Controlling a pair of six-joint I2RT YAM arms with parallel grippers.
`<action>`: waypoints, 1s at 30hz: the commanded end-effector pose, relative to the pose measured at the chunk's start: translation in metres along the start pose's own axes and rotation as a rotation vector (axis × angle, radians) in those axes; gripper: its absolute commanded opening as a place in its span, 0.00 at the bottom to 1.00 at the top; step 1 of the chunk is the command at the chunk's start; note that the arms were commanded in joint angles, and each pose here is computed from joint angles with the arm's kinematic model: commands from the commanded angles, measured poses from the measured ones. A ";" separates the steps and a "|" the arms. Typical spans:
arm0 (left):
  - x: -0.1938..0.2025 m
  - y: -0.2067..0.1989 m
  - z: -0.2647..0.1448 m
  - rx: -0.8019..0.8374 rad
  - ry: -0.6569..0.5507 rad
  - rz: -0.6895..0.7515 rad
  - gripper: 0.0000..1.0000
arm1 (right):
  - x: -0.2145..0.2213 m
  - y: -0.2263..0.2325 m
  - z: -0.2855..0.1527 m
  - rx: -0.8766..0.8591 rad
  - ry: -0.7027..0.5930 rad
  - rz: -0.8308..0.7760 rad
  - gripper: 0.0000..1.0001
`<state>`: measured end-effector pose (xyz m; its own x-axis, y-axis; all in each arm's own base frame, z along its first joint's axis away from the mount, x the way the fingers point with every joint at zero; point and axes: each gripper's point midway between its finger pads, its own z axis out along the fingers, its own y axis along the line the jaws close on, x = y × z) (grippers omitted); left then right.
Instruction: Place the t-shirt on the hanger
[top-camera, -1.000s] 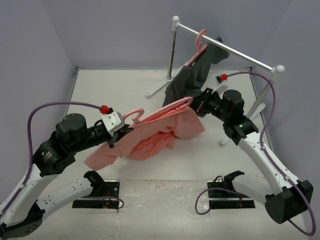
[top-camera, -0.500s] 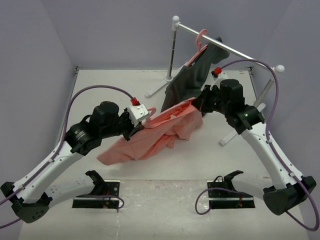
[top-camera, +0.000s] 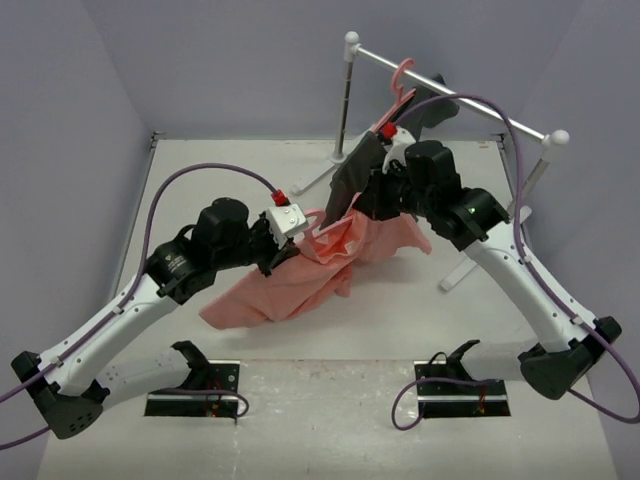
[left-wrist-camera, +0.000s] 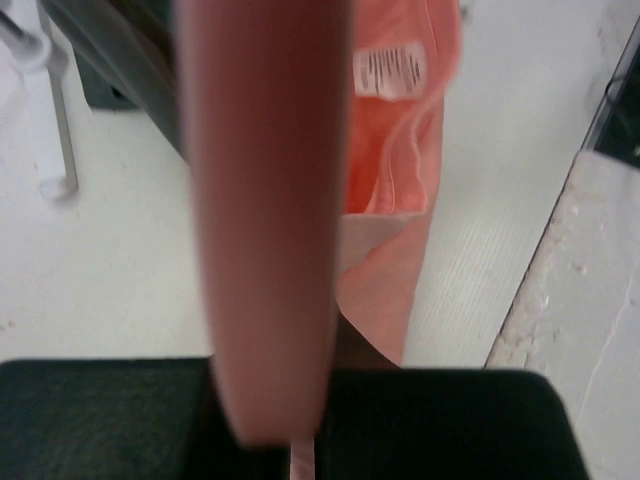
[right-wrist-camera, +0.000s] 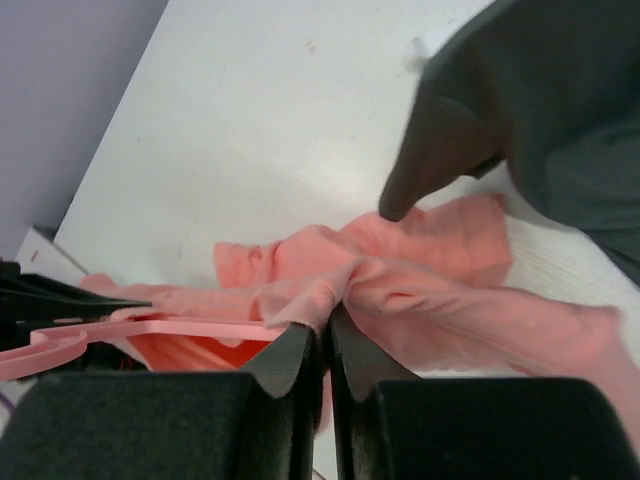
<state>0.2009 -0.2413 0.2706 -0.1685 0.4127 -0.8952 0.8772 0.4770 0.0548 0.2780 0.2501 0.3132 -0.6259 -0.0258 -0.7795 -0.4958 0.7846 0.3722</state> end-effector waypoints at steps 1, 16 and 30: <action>-0.060 -0.013 0.002 0.088 -0.305 0.043 0.00 | 0.038 0.043 0.004 -0.192 0.168 -0.105 0.19; -0.044 0.004 0.021 0.308 -0.328 -0.173 0.00 | -0.003 -0.017 -0.081 -0.046 -0.181 -0.027 0.77; -0.033 -0.039 0.012 0.678 -0.315 -0.110 0.00 | 0.001 0.087 -0.078 -0.789 -0.106 -0.381 0.70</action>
<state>0.1926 -0.2819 0.2720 -0.3051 0.1414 -0.9418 0.9520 0.0213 -0.3052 0.2076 0.2510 0.3464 -0.4390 -0.1074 -0.8920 -0.8710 0.2946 0.3932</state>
